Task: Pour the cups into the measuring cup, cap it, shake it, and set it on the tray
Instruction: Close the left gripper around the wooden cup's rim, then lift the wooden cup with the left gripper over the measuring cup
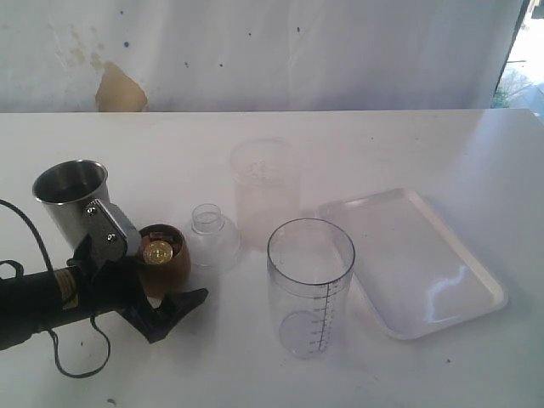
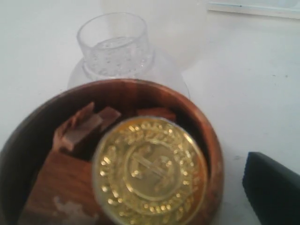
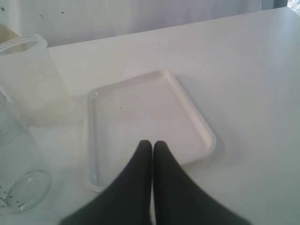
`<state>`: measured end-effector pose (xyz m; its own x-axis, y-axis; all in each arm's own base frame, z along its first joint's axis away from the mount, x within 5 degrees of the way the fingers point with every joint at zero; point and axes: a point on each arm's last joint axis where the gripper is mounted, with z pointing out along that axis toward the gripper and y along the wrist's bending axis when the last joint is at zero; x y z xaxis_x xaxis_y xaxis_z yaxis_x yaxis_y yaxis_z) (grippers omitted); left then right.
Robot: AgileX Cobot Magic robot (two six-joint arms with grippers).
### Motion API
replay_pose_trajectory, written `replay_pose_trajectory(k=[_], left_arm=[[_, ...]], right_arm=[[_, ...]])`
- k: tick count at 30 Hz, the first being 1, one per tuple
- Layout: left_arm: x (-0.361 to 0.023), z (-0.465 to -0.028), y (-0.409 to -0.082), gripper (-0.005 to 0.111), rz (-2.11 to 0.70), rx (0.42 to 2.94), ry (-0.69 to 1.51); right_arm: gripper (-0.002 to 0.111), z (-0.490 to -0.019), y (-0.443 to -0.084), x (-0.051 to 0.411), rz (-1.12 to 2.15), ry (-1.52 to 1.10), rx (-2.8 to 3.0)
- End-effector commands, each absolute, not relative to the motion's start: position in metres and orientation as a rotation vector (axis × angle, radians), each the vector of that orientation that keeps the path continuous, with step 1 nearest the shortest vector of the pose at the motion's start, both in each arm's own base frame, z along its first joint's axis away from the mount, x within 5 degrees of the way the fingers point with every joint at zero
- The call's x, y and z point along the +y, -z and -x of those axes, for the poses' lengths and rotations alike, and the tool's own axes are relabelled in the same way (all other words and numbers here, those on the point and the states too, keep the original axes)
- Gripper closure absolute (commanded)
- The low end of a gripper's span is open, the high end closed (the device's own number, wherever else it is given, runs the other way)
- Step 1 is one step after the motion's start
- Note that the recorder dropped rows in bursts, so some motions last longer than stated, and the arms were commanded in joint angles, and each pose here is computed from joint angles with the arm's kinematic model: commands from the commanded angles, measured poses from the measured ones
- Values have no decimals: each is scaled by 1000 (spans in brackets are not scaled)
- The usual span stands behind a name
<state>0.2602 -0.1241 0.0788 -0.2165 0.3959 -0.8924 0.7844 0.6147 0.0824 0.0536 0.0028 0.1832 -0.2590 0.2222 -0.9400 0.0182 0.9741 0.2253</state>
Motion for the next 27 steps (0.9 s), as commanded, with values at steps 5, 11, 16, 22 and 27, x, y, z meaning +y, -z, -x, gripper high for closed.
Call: replay_pose_trajectory(k=[5, 11, 16, 22, 27], left_arm=[[-120, -267, -81, 2, -801, 1878, 463], [-119, -267, -81, 11, -800, 1883, 460], [-119, -267, -80, 61, -799, 1893, 465], [-119, -262, -75, 106, -870, 1948, 465], [-118, -263, -83, 106, -870, 1946, 442]], right_arm=[[108, -53, -182, 2, -182, -185, 1822], [108, -53, -182, 2, -182, -185, 1822], [108, -53, -182, 2, -182, -185, 1822], [108, -53, -182, 2, -182, -185, 1822], [108, -53, -182, 2, -182, -185, 1822]])
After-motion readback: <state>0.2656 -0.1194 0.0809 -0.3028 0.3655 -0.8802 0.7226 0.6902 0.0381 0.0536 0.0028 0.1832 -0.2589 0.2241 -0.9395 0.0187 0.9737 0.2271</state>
